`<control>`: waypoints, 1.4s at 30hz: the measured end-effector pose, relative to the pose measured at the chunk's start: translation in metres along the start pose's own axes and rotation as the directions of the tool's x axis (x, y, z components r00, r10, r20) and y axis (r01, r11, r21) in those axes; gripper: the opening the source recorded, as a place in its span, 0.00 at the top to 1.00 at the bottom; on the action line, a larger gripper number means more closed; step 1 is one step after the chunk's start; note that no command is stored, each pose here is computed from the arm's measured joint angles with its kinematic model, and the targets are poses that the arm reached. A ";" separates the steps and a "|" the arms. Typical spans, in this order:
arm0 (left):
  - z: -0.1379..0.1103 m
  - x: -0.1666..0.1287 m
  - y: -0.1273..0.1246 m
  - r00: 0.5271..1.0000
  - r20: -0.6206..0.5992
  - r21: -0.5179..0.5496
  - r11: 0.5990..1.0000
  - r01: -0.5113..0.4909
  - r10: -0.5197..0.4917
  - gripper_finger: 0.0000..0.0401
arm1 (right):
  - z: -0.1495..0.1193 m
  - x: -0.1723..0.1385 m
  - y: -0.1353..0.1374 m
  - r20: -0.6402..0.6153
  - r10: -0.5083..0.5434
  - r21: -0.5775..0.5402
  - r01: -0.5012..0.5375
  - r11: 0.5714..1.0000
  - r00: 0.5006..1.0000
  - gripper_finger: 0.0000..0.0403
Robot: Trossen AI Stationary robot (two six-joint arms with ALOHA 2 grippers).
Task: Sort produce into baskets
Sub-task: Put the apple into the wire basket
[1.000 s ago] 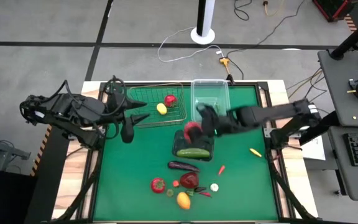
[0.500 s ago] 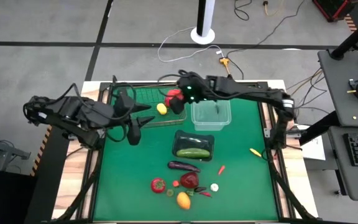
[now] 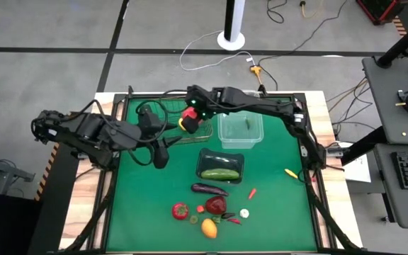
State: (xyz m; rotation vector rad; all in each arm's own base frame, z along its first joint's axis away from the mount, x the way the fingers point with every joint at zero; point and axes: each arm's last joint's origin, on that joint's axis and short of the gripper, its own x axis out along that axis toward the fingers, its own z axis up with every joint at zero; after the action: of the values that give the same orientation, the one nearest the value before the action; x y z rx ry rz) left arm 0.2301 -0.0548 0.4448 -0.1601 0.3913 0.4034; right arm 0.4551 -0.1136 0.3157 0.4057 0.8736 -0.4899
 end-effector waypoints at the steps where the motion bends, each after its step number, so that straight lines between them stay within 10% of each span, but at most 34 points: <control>1: 0.000 0.000 0.000 1.000 0.006 0.000 1.000 -0.012 0.012 0.56 | 0.000 0.002 0.000 -0.009 -0.005 0.000 0.005 1.000 1.000 0.12; 42: -0.004 0.021 -0.017 0.997 -0.031 -0.073 0.995 0.062 -0.065 0.56 | 0.001 0.005 -0.020 -0.068 -0.112 -0.032 0.110 0.993 0.991 0.11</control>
State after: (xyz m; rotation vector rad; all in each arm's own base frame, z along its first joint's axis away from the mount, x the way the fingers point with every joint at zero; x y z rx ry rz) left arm 0.2538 -0.0640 0.4344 -0.2495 0.4032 0.3529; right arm 0.4477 -0.1315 0.3091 0.3514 0.9730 -0.5685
